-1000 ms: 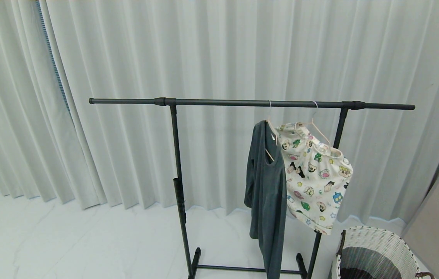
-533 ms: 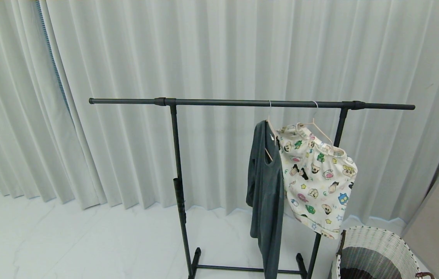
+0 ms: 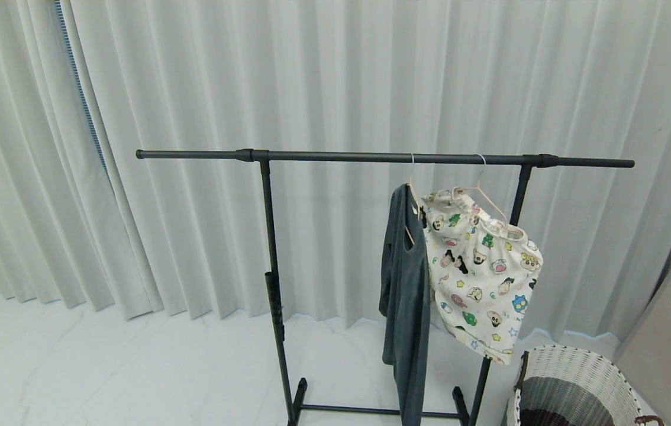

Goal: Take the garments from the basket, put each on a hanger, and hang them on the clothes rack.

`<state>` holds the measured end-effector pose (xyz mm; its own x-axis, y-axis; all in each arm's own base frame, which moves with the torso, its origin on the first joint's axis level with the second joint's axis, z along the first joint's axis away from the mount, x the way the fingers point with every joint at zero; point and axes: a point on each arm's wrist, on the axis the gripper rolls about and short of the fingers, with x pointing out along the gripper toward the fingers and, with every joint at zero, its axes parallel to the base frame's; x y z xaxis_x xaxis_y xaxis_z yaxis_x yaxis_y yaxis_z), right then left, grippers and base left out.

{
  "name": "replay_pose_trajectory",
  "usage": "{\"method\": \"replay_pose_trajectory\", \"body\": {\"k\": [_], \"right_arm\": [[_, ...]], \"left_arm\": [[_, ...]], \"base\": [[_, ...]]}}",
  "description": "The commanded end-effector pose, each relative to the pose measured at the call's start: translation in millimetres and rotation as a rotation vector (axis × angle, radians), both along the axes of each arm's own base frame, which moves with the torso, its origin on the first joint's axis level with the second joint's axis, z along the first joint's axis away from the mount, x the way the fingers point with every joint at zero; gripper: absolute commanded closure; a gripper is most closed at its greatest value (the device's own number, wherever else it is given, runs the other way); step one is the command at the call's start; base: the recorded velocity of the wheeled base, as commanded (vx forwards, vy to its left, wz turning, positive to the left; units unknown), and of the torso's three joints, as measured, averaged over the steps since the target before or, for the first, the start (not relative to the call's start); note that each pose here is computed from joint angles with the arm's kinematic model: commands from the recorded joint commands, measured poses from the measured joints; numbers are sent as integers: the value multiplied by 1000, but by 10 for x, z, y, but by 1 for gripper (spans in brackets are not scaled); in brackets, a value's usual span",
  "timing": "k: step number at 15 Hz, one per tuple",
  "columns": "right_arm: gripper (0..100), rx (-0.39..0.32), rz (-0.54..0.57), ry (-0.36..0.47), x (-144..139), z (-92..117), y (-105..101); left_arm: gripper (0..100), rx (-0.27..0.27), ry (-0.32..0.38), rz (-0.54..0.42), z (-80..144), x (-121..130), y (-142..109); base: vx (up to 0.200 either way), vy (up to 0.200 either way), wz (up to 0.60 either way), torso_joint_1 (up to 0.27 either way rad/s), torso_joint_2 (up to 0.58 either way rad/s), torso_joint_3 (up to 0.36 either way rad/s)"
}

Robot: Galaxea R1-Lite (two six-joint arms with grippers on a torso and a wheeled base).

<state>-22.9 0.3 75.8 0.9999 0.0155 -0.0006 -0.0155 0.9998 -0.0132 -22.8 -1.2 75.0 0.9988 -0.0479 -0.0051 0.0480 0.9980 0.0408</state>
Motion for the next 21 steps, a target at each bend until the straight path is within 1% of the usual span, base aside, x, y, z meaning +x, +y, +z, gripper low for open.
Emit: {"method": "replay_pose_trajectory", "body": {"k": [1,21], "right_arm": [[0,-1,1,1,0,-2,0],[0,-11,1,1,0,-2,0]], "left_arm": [[0,0,-1,0,0,0,0],[0,0,-1,0,0,0,0]], "base": [[0,0,0,0,0,0],[0,0,0,0,0,0]]}}
